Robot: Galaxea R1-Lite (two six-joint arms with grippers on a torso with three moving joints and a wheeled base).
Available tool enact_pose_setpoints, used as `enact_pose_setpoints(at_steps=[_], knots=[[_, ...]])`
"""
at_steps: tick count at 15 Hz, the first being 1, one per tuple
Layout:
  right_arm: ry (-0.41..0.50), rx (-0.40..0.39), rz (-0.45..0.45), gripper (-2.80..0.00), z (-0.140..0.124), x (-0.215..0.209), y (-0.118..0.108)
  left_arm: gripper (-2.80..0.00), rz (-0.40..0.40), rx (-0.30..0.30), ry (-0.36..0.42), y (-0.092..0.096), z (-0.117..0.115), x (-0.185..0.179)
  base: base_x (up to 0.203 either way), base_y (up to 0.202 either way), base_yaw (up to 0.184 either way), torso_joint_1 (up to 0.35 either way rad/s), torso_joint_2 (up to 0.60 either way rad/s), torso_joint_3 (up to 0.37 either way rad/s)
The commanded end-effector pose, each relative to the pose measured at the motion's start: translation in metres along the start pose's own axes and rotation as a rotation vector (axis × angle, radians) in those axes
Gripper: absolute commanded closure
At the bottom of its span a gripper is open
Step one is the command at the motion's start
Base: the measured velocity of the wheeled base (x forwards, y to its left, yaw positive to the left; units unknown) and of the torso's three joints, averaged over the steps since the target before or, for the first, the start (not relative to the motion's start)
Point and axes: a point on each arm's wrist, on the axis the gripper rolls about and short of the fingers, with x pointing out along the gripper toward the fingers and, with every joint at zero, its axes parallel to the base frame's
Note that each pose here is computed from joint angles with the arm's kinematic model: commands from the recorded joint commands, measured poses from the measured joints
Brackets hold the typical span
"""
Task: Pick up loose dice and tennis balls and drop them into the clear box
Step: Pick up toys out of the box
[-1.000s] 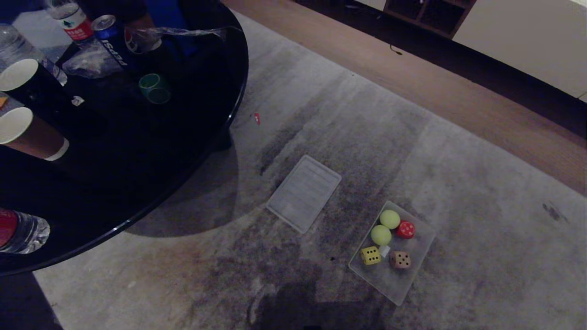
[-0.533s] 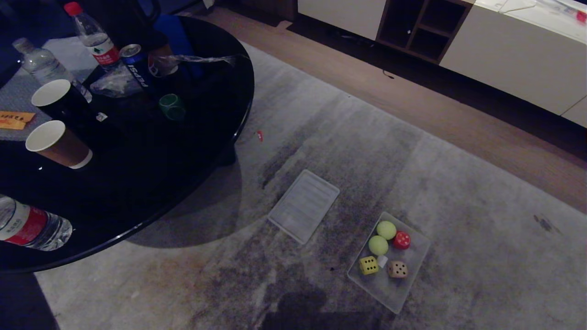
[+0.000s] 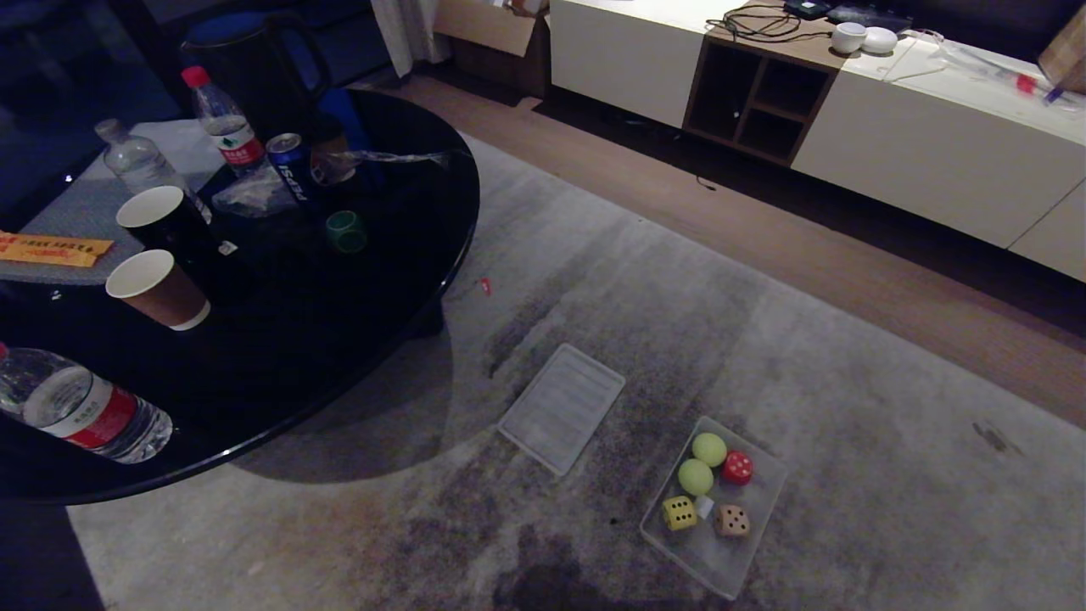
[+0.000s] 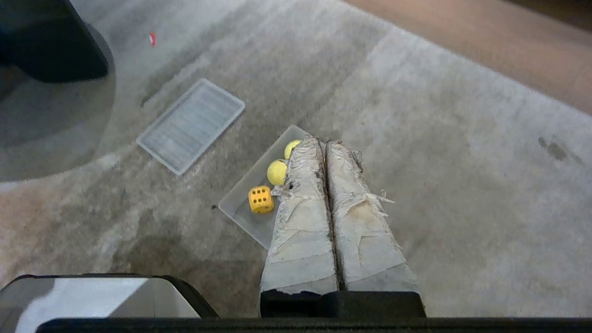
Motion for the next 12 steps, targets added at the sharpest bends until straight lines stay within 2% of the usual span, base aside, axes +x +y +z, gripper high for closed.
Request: enact_pose_setpoints(at_steps=[1, 12], knots=[[0.01, 0.0, 0.001, 0.0, -0.0025, 0.0007, 0.0, 0.0, 0.001, -0.001, -0.001, 0.0, 0.0001, 0.0, 0.0, 0.0, 0.0, 0.002, 0.0, 0.196], [0.01, 0.0, 0.001, 0.0, -0.0025, 0.0007, 0.0, 0.0, 0.001, -0.001, -0.001, 0.0, 0.0001, 0.0, 0.0, 0.0, 0.0, 0.002, 0.0, 0.203]])
